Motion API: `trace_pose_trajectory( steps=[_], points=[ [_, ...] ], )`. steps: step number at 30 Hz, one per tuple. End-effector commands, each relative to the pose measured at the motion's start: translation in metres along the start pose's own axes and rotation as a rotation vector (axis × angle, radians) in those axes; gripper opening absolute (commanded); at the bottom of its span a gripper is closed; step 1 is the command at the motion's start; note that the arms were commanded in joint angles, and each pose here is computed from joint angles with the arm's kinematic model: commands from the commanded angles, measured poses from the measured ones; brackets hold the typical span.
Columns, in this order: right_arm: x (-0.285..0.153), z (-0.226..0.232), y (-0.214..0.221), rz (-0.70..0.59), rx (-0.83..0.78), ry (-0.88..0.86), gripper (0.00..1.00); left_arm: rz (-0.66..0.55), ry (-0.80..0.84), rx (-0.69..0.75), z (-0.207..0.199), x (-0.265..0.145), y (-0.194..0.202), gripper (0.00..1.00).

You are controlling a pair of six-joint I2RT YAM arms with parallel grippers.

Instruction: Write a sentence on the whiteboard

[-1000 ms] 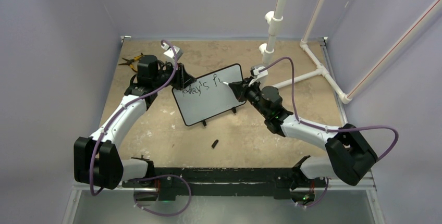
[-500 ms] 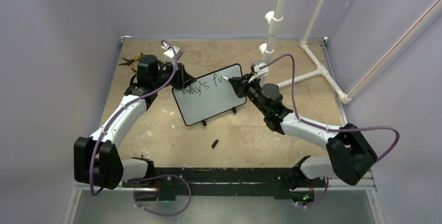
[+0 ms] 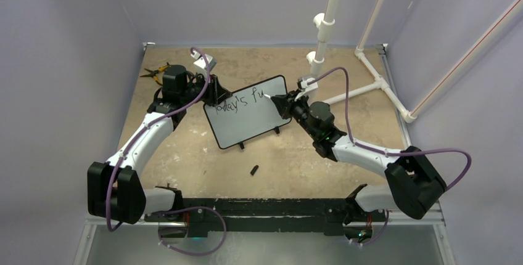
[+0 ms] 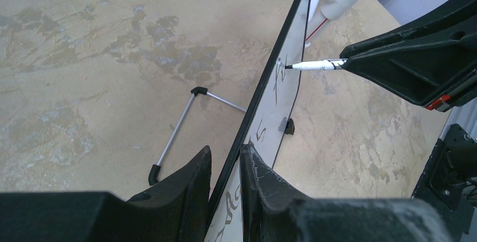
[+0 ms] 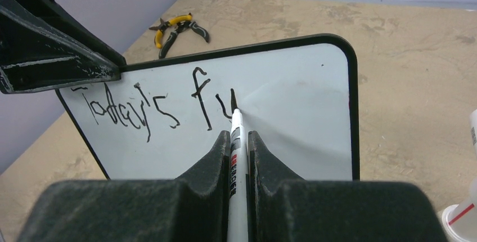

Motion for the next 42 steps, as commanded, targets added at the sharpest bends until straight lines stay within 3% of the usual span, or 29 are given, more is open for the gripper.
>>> trace_pose_trajectory(
  steps=[1,14,31,42],
  points=[
    [-0.004,-0.006,0.003,-0.003,0.008,0.033,0.00,0.052,0.003,-0.033,0.000,0.002,0.017,0.22],
    [-0.011,-0.011,-0.004,-0.014,0.005,0.075,0.00,0.051,0.003,-0.030,0.000,0.001,0.017,0.22],
    [0.008,0.003,-0.062,-0.161,-0.024,0.042,0.00,0.052,-0.001,-0.030,0.001,0.002,0.017,0.23],
    [0.006,-0.005,-0.036,-0.094,-0.023,0.064,0.00,0.052,0.003,-0.031,0.000,0.002,0.017,0.22]
  ],
)
Point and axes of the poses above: each gripper's point midway between its finger pads, its own x axis out along the fingers, its own z axis along the line the jaws close on, y = z × x, the point moved 4 cm from there along -x, back along the fingers, and after that the axes turned 4 degrees about -x, right-handed, at the moved point
